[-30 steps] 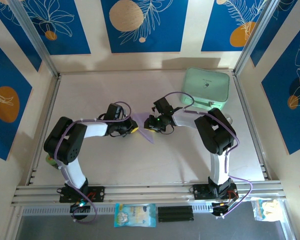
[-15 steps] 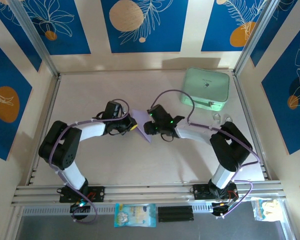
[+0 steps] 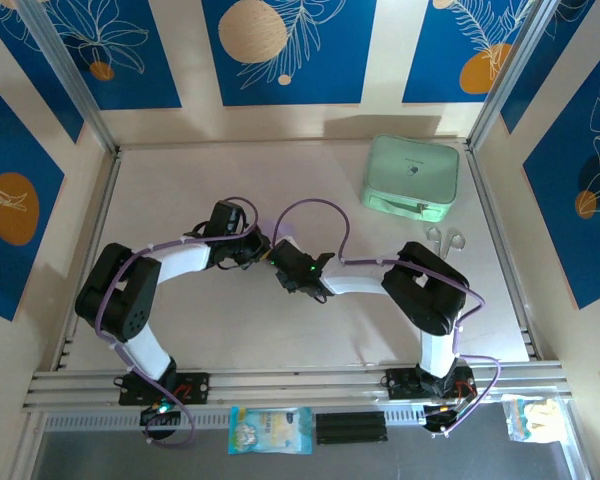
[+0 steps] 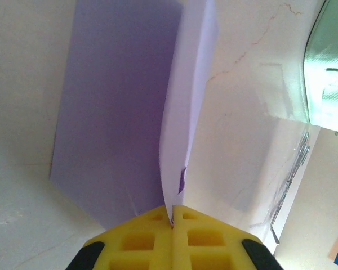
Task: Fold a paper plane with a square sheet of paper (pick it up from the middle)
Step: Fourth fold the wing at the center of the table.
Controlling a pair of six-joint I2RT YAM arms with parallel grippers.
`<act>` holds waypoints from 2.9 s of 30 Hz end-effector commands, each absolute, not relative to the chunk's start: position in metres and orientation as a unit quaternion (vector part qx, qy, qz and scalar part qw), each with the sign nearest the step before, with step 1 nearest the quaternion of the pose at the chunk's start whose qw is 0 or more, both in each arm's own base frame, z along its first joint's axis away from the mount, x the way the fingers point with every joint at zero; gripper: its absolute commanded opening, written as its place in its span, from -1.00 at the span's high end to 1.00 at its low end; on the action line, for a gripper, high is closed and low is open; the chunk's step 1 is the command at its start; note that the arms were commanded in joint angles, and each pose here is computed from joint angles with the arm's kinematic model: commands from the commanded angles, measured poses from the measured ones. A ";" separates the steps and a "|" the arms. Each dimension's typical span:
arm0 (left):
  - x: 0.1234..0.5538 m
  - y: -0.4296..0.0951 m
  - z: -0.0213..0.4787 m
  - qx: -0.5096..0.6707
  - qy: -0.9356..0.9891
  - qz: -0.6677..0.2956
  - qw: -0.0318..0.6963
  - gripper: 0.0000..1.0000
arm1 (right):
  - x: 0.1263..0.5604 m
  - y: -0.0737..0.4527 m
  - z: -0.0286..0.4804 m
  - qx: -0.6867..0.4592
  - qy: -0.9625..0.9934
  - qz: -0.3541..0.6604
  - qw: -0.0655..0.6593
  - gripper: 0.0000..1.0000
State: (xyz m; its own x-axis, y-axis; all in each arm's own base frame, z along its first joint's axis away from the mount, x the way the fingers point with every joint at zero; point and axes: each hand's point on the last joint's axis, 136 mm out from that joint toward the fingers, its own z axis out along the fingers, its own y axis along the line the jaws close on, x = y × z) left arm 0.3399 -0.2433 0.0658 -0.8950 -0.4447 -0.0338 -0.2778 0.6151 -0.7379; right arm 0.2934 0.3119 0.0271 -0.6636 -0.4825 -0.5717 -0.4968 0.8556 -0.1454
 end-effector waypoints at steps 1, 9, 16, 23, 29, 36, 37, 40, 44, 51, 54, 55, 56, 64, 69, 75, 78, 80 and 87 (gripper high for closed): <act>0.341 -0.245 0.080 -0.204 0.890 -0.391 0.114 0.89 | 0.305 0.320 0.039 -0.264 0.903 0.003 0.339 0.39; 0.342 -0.245 0.079 -0.205 0.891 -0.389 0.115 0.84 | 0.304 0.322 0.037 -0.273 0.902 0.007 0.335 0.48; 0.341 -0.245 0.075 -0.206 0.892 -0.387 0.111 0.85 | 0.305 0.326 0.042 -0.264 0.904 0.021 0.335 0.44; 0.340 -0.245 0.073 -0.207 0.893 -0.385 0.106 0.84 | 0.311 0.320 0.045 -0.244 0.907 -0.001 0.344 0.40; 0.341 -0.245 0.072 -0.208 0.894 -0.383 0.106 0.74 | 0.309 0.321 0.042 -0.250 0.906 0.002 0.340 0.51; 0.348 -0.230 0.082 -0.223 0.890 -0.376 0.130 0.27 | 0.299 0.330 0.032 -0.269 0.907 0.036 0.321 0.62; 0.349 -0.227 0.084 -0.226 0.889 -0.374 0.135 0.21 | 0.298 0.330 0.031 -0.271 0.908 0.041 0.318 0.63; 0.349 -0.212 0.086 -0.241 0.886 -0.364 0.153 0.10 | 0.294 0.334 0.026 -0.276 0.909 0.059 0.306 0.65; 0.340 -0.199 0.077 -0.257 0.887 -0.347 0.160 0.10 | 0.291 0.339 0.023 -0.283 0.909 0.081 0.294 0.66; 0.327 -0.193 0.057 -0.278 0.881 -0.350 0.152 0.38 | 0.286 0.346 0.017 -0.297 0.909 0.105 0.272 0.66; 0.326 -0.194 0.052 -0.278 0.880 -0.354 0.150 0.45 | 0.285 0.347 0.016 -0.298 0.910 0.113 0.265 0.67; 0.326 -0.194 0.053 -0.277 0.879 -0.356 0.152 0.46 | 0.286 0.347 0.015 -0.297 0.911 0.116 0.263 0.67; 0.326 -0.194 0.052 -0.278 0.878 -0.358 0.154 0.46 | 0.285 0.347 0.015 -0.297 0.911 0.118 0.261 0.67; 0.330 -0.185 0.082 -0.257 0.878 -0.354 0.193 0.21 | 0.281 0.342 0.010 -0.316 0.910 0.107 0.247 0.68; 0.322 -0.167 0.087 -0.273 0.879 -0.330 0.211 0.09 | 0.277 0.333 0.009 -0.310 0.915 0.099 0.239 0.68; 0.306 -0.162 0.090 -0.271 0.880 -0.318 0.224 0.26 | 0.269 0.314 0.007 -0.256 0.938 0.109 0.207 0.68; 0.300 -0.184 0.079 -0.248 0.886 -0.340 0.195 0.41 | 0.263 0.309 0.005 -0.231 0.947 0.122 0.188 0.68; 0.300 -0.199 0.071 -0.238 0.886 -0.357 0.175 0.51 | 0.258 0.309 0.004 -0.224 0.949 0.133 0.180 0.68; 0.310 -0.224 0.056 -0.222 0.888 -0.376 0.147 0.68 | 0.256 0.308 0.005 -0.212 0.948 0.162 0.172 0.67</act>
State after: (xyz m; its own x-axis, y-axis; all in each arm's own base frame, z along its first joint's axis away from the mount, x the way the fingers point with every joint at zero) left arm 0.2990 -0.2079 0.0432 -0.8440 -0.5293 -0.0868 -0.3351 0.6467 -0.6852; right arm 0.2758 0.3201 0.0183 -0.8086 -0.3417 -0.4790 -0.4794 0.8546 0.1997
